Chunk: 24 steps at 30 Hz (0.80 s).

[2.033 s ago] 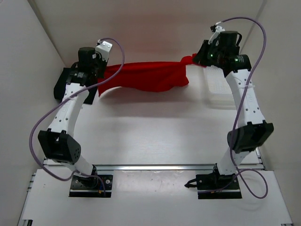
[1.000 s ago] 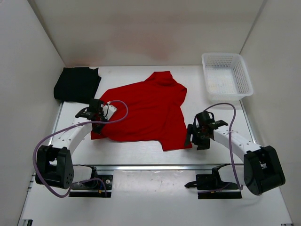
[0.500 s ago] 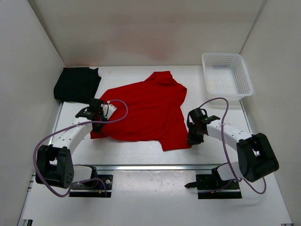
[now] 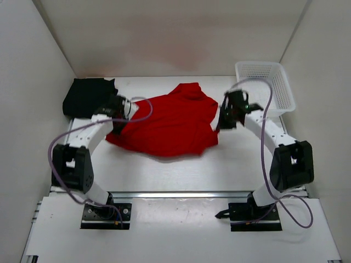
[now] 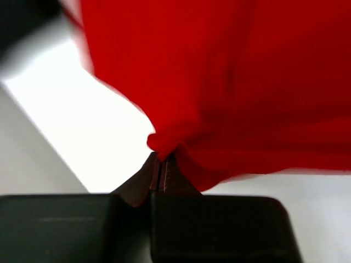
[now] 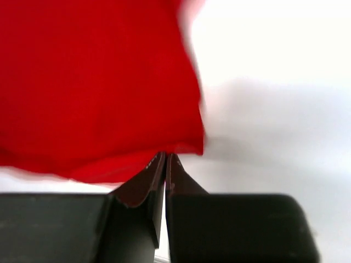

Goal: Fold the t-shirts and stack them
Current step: Flatten out the tshirt

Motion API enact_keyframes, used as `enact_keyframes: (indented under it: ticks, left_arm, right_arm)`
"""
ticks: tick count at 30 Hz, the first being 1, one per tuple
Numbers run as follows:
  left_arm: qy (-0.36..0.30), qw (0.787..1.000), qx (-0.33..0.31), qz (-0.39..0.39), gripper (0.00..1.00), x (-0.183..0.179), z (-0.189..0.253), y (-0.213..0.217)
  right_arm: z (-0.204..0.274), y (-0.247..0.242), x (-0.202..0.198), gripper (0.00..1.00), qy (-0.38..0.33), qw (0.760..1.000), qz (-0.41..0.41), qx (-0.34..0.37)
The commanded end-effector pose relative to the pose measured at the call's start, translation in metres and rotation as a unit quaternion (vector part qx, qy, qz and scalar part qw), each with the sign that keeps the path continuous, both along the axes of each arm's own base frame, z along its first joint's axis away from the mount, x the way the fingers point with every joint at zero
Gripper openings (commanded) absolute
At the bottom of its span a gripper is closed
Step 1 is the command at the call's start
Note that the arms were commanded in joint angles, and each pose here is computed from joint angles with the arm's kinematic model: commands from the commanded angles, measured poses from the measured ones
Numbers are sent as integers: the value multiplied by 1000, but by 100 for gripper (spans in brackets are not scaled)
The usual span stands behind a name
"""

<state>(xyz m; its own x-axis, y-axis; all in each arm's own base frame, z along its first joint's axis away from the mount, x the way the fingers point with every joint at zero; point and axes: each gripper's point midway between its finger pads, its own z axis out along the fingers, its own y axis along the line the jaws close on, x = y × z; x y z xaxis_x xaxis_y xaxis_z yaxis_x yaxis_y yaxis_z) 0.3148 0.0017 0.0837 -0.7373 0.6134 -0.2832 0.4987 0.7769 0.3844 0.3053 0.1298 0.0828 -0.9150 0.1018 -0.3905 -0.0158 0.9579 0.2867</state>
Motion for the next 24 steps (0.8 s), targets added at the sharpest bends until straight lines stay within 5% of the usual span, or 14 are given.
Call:
enact_keyframes:
  ticks: [1, 3, 6, 9, 14, 17, 24]
  left_arm:
    - [-180, 983, -20, 37, 0, 112, 111, -12]
    - [-288, 955, -49, 61, 0, 160, 198, -19]
    - [-399, 910, -92, 67, 0, 180, 293, -25]
    - [-432, 893, -119, 35, 0, 169, 321, -36]
    - [-343, 935, -86, 7, 0, 123, 235, -32]
    - [-225, 973, -58, -2, 0, 62, 140, -21]
    - [-30, 999, -33, -6, 0, -50, 5, -1]
  right_arm:
    - [143, -19, 105, 0, -207, 978, -5, -16]
    - [196, -35, 125, 0, -262, 964, -27, -36]
    - [260, -47, 115, 0, -333, 940, -55, -57]
    - [251, -61, 78, 0, -338, 932, -79, -108]
    - [170, -74, -5, 0, -234, 960, -115, -103]
    - [103, -66, -61, 0, -127, 982, -110, -91]
    - [45, -35, -133, 0, -14, 997, -72, -38]
